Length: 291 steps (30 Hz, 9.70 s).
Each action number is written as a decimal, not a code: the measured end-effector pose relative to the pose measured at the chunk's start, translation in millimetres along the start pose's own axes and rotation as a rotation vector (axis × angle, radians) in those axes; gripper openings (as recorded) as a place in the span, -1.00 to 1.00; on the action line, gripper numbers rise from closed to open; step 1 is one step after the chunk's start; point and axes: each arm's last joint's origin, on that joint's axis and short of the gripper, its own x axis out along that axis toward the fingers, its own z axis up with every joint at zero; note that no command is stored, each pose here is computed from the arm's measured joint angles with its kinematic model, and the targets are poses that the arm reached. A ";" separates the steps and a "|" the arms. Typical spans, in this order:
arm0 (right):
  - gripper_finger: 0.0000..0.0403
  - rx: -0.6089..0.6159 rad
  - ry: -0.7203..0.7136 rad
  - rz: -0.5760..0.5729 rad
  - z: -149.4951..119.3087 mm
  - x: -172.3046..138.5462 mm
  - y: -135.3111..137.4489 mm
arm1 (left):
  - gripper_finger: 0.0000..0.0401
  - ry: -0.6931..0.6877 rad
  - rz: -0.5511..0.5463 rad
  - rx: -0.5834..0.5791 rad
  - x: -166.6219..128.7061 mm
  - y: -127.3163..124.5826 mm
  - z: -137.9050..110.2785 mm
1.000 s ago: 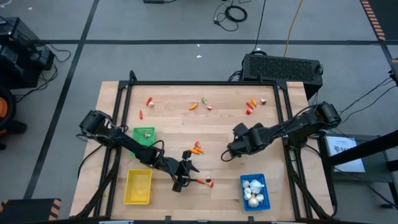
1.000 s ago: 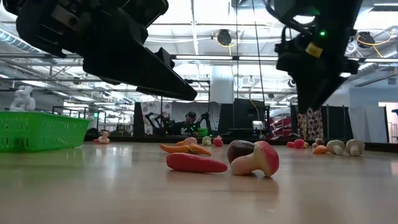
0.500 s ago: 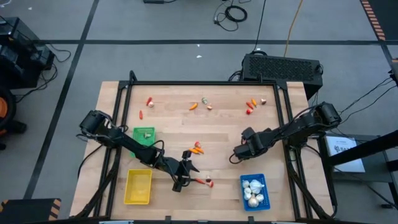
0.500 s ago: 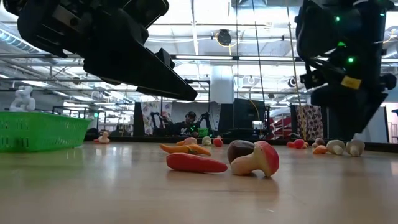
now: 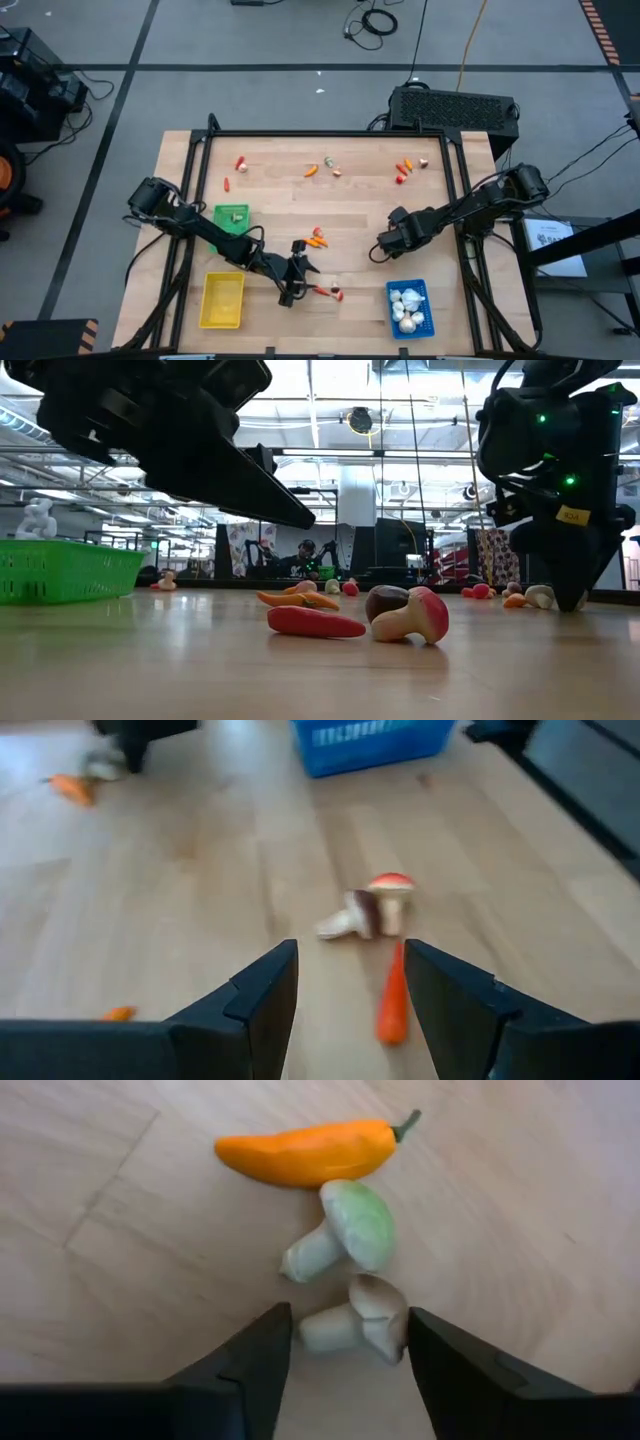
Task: Sort produce into baskets
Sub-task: Put the brown mushroom into the green bin, then put the red mushroom into the green bin
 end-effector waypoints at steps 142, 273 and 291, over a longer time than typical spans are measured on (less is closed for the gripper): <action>0.04 -0.561 -0.682 0.701 28.8 -114.4 92.4 | -0.91 0.805 0.647 -0.366 -175.0 44.2 -17.8; -0.91 -0.528 -0.688 1.034 82.3 -101.9 93.9 | -0.33 -0.283 0.296 0.556 -80.0 11.7 0.1; -0.91 -0.547 -0.660 1.036 81.5 -99.9 93.4 | 0.35 -0.268 0.332 0.597 -54.2 19.5 15.5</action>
